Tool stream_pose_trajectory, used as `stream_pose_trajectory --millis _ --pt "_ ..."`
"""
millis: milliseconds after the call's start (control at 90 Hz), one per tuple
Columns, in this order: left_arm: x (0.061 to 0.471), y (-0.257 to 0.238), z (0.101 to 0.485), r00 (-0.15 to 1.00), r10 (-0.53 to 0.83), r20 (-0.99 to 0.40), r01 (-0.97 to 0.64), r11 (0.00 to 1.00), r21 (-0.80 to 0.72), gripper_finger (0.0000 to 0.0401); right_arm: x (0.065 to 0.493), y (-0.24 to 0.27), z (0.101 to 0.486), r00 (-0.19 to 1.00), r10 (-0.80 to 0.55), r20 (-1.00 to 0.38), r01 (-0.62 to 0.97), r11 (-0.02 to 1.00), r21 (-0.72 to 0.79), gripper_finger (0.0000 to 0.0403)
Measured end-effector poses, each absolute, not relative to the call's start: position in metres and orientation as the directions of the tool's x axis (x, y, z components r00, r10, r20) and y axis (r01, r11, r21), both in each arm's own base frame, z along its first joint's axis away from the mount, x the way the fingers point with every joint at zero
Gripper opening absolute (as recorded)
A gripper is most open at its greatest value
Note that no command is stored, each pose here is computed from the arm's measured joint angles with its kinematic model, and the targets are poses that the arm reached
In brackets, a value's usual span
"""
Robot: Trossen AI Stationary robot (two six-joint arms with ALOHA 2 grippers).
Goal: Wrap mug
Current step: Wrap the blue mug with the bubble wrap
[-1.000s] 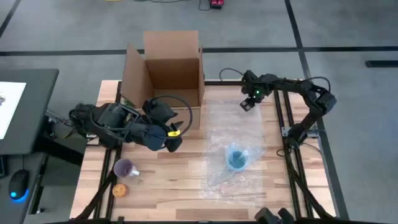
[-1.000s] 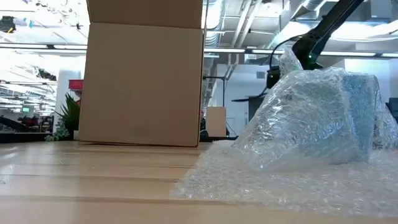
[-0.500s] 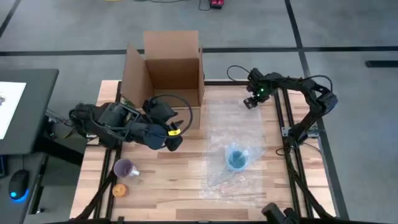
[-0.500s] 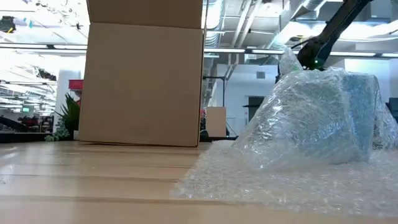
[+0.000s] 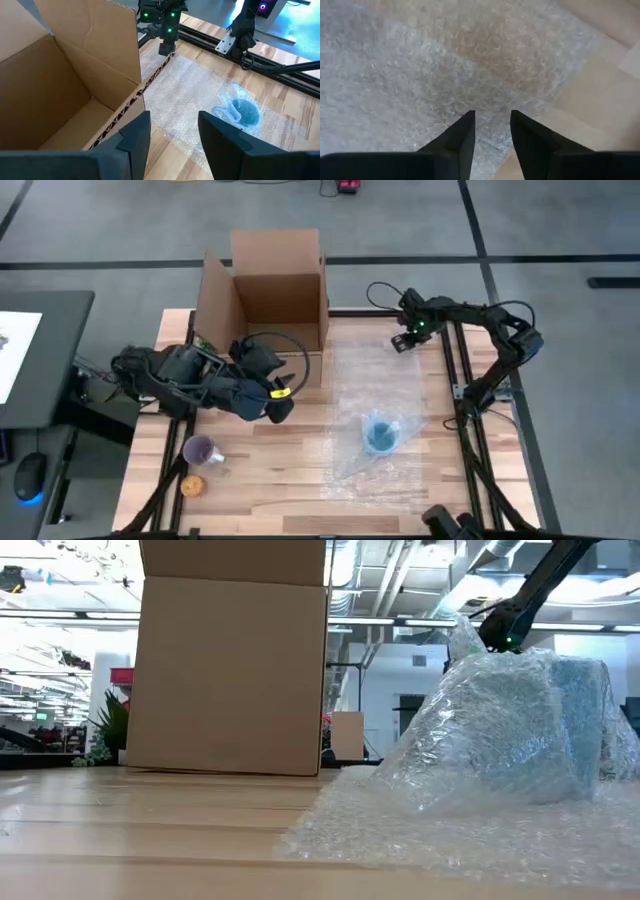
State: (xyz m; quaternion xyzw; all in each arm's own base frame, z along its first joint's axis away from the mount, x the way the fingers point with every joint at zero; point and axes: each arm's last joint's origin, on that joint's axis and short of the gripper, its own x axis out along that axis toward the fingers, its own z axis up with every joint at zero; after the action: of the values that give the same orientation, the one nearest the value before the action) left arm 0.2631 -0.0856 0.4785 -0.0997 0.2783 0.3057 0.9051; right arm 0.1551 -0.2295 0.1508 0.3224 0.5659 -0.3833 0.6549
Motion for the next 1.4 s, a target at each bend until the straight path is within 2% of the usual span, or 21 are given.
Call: stream_pose_trajectory --millis 111,244,411,900,1178,1400 --pt "0.263 -0.085 0.479 0.658 0.498 -0.565 -0.608 0.794 -0.009 0.0146 0.155 -0.23 0.153 0.061 -0.127 -0.99 0.853 0.522 -0.015 0.0161" --pt "0.263 -0.084 0.478 0.656 0.5 -0.565 -0.611 0.792 -0.008 0.0146 0.149 -0.234 0.153 0.056 -0.127 -0.99 0.874 0.486 -0.013 0.0197" --pt "0.263 -0.084 0.479 0.656 0.501 -0.565 -0.611 0.792 -0.008 0.0146 0.144 -0.237 0.153 0.076 -0.126 -0.989 0.884 0.468 0.008 0.0202" --pt "0.263 -0.084 0.479 0.656 0.5 -0.565 -0.615 0.789 -0.016 0.0146 0.15 -0.237 0.146 0.097 -0.1 -0.99 0.884 0.467 0.04 0.0105" --pt "0.263 -0.084 0.479 0.656 0.5 -0.565 -0.615 0.788 -0.017 0.0146 0.155 -0.23 0.149 0.089 -0.085 -0.992 0.864 0.502 0.035 0.001" --pt "0.263 -0.084 0.479 0.656 0.5 -0.565 -0.61 0.792 -0.007 0.0146 0.16 -0.219 0.18 0.137 -0.16 -0.978 0.847 0.531 0.032 0.0001"
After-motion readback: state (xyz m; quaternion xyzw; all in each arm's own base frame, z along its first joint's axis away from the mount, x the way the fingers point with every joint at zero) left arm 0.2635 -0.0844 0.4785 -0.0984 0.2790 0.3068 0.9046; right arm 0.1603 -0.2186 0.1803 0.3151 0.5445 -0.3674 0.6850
